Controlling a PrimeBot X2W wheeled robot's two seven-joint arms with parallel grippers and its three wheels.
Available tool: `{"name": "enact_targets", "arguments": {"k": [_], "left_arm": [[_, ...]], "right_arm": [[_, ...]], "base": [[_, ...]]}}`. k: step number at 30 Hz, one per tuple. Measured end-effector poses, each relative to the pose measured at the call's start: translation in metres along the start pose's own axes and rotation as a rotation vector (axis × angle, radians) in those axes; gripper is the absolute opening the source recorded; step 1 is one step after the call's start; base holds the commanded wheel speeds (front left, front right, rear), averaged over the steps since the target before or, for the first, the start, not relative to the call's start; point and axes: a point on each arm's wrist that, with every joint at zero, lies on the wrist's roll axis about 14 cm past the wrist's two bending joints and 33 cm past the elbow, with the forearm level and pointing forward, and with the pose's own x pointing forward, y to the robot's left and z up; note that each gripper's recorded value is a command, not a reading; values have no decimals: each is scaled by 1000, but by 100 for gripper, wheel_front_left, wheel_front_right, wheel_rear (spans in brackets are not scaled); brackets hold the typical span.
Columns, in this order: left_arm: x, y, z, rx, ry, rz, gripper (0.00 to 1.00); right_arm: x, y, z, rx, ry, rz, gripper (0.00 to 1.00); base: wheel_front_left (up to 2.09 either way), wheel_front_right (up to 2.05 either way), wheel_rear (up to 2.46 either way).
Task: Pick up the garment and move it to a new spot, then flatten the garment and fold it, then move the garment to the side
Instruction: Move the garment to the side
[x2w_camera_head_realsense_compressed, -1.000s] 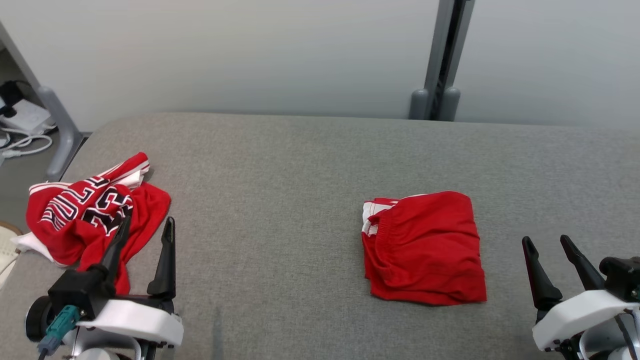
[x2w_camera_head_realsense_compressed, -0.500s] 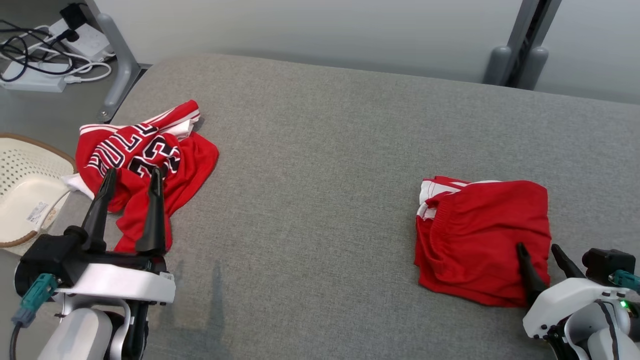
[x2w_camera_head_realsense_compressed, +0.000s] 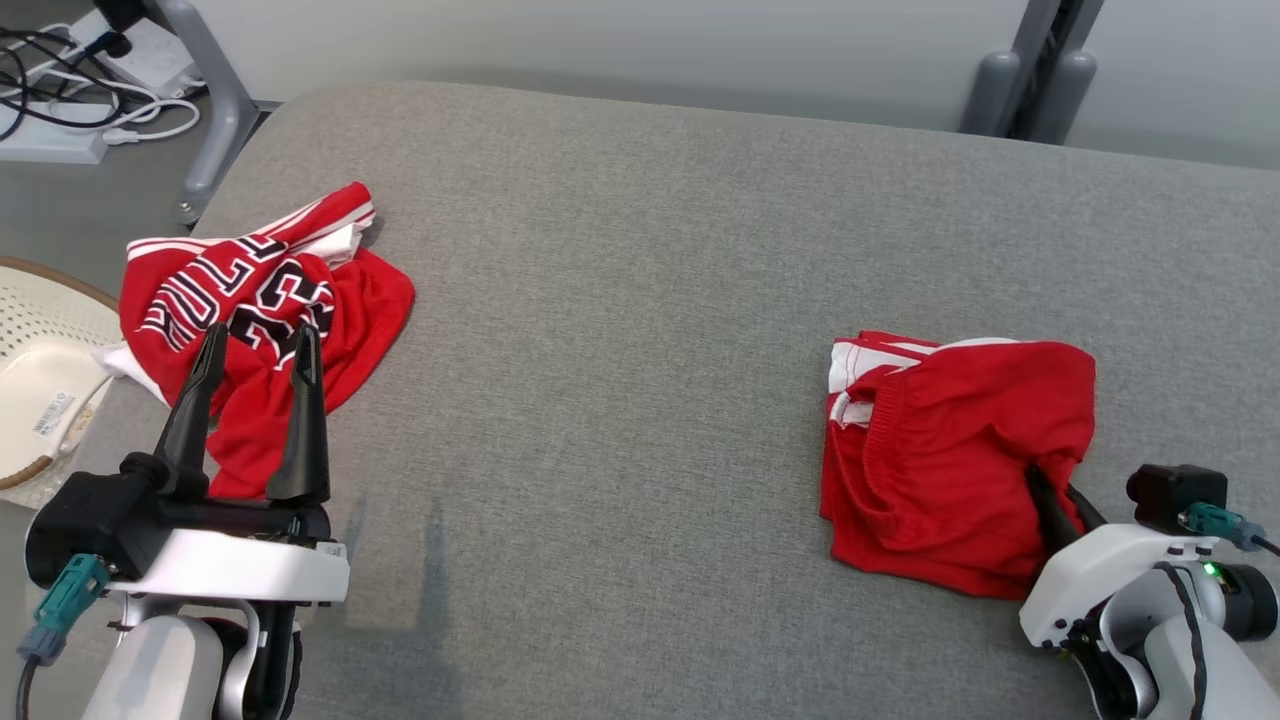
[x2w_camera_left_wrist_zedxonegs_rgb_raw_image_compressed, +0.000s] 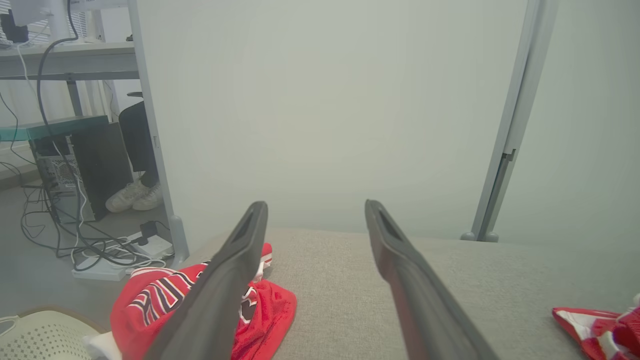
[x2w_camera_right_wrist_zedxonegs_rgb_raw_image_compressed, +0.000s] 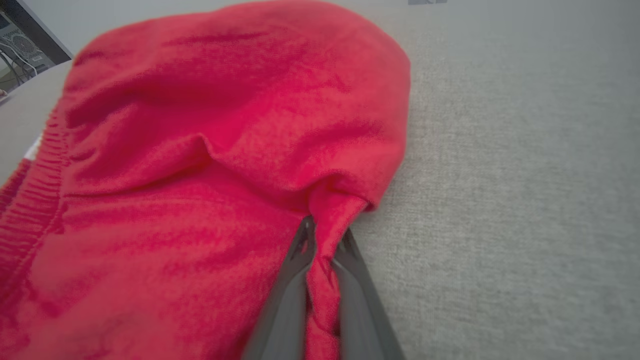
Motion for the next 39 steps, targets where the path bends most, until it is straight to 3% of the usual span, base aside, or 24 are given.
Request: {"name": "enact_targets", "arguments": {"k": [13,20,28,34,39], "left_arm": [[39,-58,-28,-40,29,-168,100],[74,-112,-48,-56,29,-333,100],[102,-167,-83,-71,68,-497,100],[110,-193,-114,-86,118,-572,100],[112,-202,-129,-99,140,-600,100]], "right_arm": [[-3,-54,43,-178,-62,-60,0],[-19,-126,56,-313,-30,-185,0],[-60,-225,58,-405,51,-399,0],[-86,-283,79,-537,94,-533,0],[-93,-310,95,-573,91,-616,0]], "base": [[0,0,0],[0,0,0],[0,0,0],[0,0,0],[0,0,0]]}}
